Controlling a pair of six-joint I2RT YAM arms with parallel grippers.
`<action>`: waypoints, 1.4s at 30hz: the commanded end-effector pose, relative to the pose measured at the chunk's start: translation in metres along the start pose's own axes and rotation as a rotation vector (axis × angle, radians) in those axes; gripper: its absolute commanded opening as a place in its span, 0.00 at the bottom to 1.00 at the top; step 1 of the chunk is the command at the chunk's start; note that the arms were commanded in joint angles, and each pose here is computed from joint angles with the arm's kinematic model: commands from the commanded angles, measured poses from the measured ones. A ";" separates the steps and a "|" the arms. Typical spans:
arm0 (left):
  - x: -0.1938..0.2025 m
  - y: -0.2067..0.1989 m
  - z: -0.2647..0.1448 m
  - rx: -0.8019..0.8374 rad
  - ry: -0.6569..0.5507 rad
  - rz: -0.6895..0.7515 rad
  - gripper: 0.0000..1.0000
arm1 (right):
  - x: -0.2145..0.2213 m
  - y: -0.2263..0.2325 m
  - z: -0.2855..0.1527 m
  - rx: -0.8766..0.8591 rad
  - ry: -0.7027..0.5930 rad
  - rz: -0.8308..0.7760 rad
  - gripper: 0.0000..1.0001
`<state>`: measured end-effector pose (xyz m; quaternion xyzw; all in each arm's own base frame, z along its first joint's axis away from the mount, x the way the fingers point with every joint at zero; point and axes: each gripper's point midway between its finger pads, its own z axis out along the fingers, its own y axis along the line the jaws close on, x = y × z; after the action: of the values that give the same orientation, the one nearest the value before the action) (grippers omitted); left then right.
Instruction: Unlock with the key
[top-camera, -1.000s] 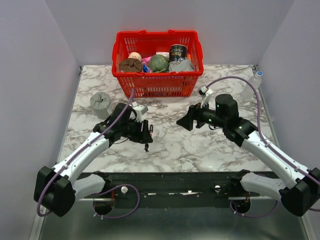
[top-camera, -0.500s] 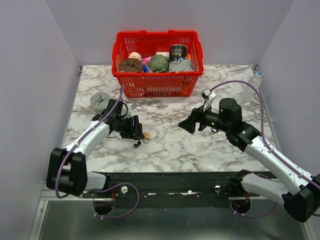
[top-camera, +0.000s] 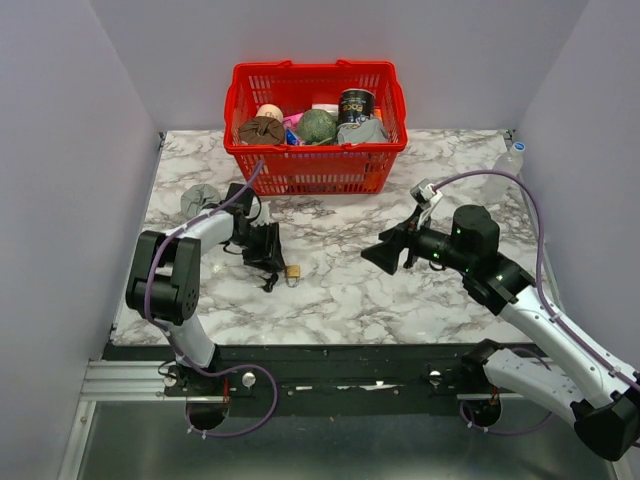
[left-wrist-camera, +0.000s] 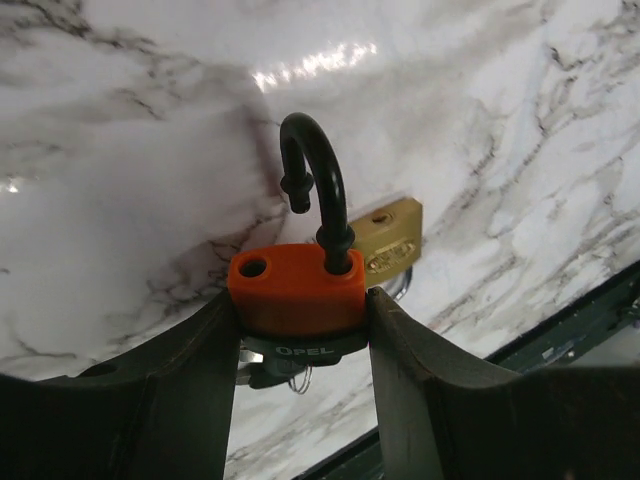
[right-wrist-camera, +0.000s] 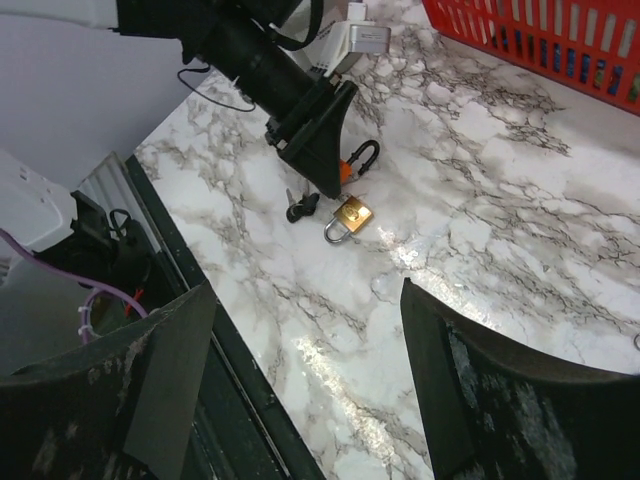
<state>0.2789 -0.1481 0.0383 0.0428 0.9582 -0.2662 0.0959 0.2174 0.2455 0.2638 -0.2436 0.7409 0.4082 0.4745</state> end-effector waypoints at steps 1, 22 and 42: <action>-0.019 0.022 0.003 -0.111 -0.008 0.046 0.00 | -0.001 0.004 -0.004 -0.025 -0.020 -0.029 0.83; -0.031 -0.019 -0.003 0.124 -0.086 0.205 0.00 | 0.003 0.003 0.000 -0.038 -0.005 -0.031 0.84; 0.026 -0.125 -0.045 0.472 -0.129 0.545 0.00 | 0.020 0.000 0.074 -0.283 0.033 -0.091 0.88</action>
<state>0.2431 -0.2176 0.1190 0.2600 0.8523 -0.4095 0.1954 0.2364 0.2894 0.2093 -0.3101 0.7186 0.4571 0.4225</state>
